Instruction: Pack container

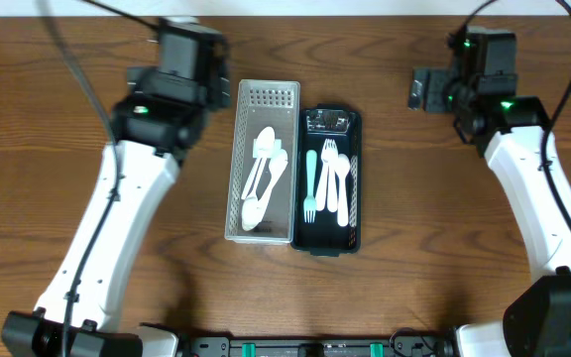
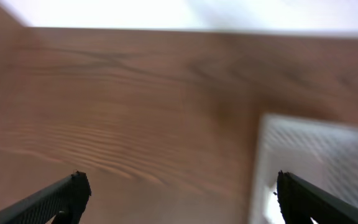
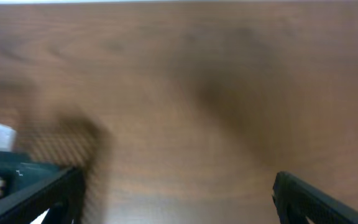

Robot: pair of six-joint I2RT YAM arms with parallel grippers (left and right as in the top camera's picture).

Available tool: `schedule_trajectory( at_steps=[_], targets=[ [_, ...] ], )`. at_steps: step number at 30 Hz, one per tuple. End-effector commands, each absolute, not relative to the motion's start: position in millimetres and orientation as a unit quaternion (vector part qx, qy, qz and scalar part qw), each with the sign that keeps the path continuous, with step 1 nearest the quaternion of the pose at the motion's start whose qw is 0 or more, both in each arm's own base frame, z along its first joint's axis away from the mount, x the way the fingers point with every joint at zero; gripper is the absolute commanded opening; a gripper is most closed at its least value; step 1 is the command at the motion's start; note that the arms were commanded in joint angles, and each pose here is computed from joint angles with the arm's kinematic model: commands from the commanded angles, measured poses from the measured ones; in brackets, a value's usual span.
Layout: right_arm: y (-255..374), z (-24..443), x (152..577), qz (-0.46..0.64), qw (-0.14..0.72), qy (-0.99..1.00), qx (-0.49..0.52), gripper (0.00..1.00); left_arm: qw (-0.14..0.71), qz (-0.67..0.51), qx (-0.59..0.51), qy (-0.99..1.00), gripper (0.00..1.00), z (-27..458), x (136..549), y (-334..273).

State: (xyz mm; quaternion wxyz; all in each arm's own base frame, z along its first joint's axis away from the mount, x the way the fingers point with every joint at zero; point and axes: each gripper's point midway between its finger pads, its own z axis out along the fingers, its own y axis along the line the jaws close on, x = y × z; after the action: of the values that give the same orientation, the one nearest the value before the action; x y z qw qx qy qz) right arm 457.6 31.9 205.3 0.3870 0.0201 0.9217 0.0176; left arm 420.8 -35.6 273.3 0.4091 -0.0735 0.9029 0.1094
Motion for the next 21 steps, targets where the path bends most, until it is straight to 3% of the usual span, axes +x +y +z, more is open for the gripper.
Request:
schedule_trajectory(
  at_steps=[1, 8, 15, 21],
  targets=[
    [50, 229, 471, 0.011, 0.436, 0.899, -0.038, 0.99, 0.407, 0.142, -0.143, 0.891, 0.98, 270, 430, 18],
    [33, 247, 485, -0.045, 0.474, 0.878, -0.057, 0.99, 0.377, 0.179, -0.217, 0.882, 0.98, 257, 423, 95],
    [-4, 248, 456, -0.068, 0.44, 0.895, -0.027, 0.99, 0.38, 0.144, -0.186, 0.895, 0.98, 264, 399, 83],
    [-14, 271, 416, -0.077, 0.46, 0.885, -0.015, 0.99, 0.448, 0.126, -0.187, 0.865, 0.98, 283, 359, 75]
  ],
)
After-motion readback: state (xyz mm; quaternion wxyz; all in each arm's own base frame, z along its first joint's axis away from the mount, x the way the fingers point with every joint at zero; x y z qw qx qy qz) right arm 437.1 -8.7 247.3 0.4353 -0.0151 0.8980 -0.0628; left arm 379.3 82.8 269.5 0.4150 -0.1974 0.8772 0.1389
